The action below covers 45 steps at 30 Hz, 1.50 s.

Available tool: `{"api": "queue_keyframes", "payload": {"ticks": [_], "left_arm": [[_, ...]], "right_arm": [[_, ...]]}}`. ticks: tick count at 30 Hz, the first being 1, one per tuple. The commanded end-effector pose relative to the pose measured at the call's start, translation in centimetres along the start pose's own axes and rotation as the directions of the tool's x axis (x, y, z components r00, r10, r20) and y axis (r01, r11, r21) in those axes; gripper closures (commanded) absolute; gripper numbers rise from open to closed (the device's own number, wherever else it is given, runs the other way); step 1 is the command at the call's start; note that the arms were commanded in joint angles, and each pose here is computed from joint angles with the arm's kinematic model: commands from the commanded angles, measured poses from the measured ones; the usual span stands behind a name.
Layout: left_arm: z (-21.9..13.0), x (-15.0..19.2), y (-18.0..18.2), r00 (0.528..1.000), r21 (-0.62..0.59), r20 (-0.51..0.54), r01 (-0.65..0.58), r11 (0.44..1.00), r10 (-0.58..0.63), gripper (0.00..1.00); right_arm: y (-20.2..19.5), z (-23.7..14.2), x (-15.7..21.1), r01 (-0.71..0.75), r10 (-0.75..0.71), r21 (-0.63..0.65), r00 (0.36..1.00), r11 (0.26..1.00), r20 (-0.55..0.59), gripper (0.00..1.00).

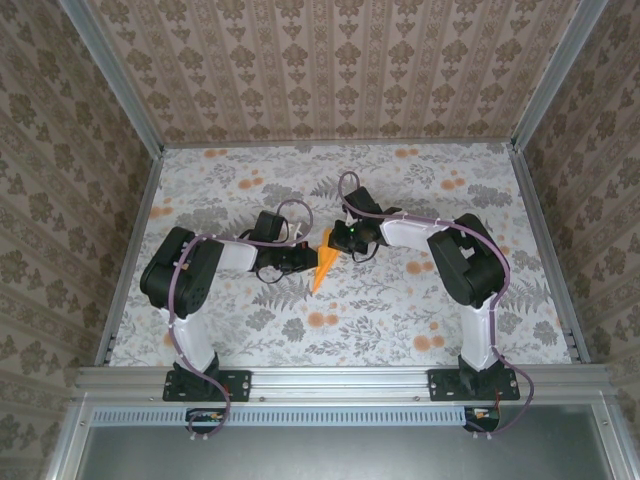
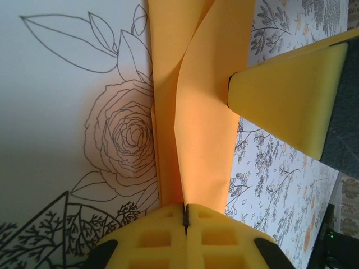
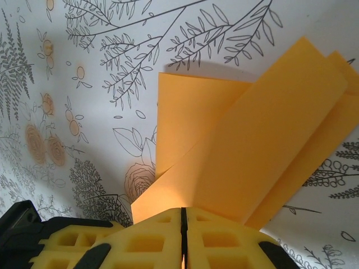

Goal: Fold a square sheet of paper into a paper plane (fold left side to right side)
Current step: Fold the wing for the fifth time at the center of the table.

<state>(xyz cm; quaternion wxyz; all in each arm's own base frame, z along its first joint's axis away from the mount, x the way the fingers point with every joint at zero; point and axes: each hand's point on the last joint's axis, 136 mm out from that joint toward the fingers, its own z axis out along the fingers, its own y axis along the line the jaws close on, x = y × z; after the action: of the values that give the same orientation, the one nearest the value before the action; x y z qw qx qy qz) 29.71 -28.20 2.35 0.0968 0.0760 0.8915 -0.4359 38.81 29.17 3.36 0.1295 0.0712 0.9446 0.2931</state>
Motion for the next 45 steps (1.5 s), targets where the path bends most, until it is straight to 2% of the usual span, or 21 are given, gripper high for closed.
{"api": "queue_keyframes", "payload": {"ticks": [1,17,22,25,27,31,37,45], "left_arm": [[0.8,0.7,1.7,1.0,-0.063,-0.024,-0.008,0.998,0.006,0.99],[0.7,0.6,1.0,1.0,-0.052,-0.022,-0.015,0.999,0.014,0.98],[-1.3,-0.3,-0.9,0.999,-0.052,0.016,-0.046,0.998,0.047,0.82],[-3.3,-1.0,-1.6,0.996,-0.098,0.057,-0.066,0.993,0.071,0.72],[-4.4,-1.0,-2.2,0.994,-0.107,0.063,-0.078,0.991,0.085,0.7],[-5.3,0.1,-3.9,0.995,-0.067,0.042,-0.092,0.994,0.095,0.75],[-3.9,2.4,-6.2,0.995,0.044,-0.043,-0.09,0.995,0.092,0.78],[-2.0,2.7,-3.9,0.996,-0.017,-0.065,-0.057,0.998,0.056,0.79]], "right_arm": [[-1.0,0.3,0.4,0.016,-0.016,0.045,1.0,0.999,-0.009,0.9],[-4.6,1.4,2.0,0.0,0.01,0.166,0.998,0.986,-0.059,0.93],[-5.5,1.6,2.7,-0.004,0.021,0.196,0.996,0.981,-0.082,0.94],[-5.8,1.6,2.9,-0.005,0.022,0.202,0.996,0.979,-0.085,0.94],[-5.9,1.6,2.9,-0.002,0.02,0.205,0.996,0.979,-0.084,0.94],[-5.6,1.6,2.8,0.001,0.015,0.198,0.997,0.98,-0.082,0.94],[-5.5,1.6,2.7,0.004,0.013,0.195,0.996,0.981,-0.083,0.94],[-5.4,1.5,2.7,0.009,0.008,0.193,0.996,0.981,-0.088,0.94]]}}
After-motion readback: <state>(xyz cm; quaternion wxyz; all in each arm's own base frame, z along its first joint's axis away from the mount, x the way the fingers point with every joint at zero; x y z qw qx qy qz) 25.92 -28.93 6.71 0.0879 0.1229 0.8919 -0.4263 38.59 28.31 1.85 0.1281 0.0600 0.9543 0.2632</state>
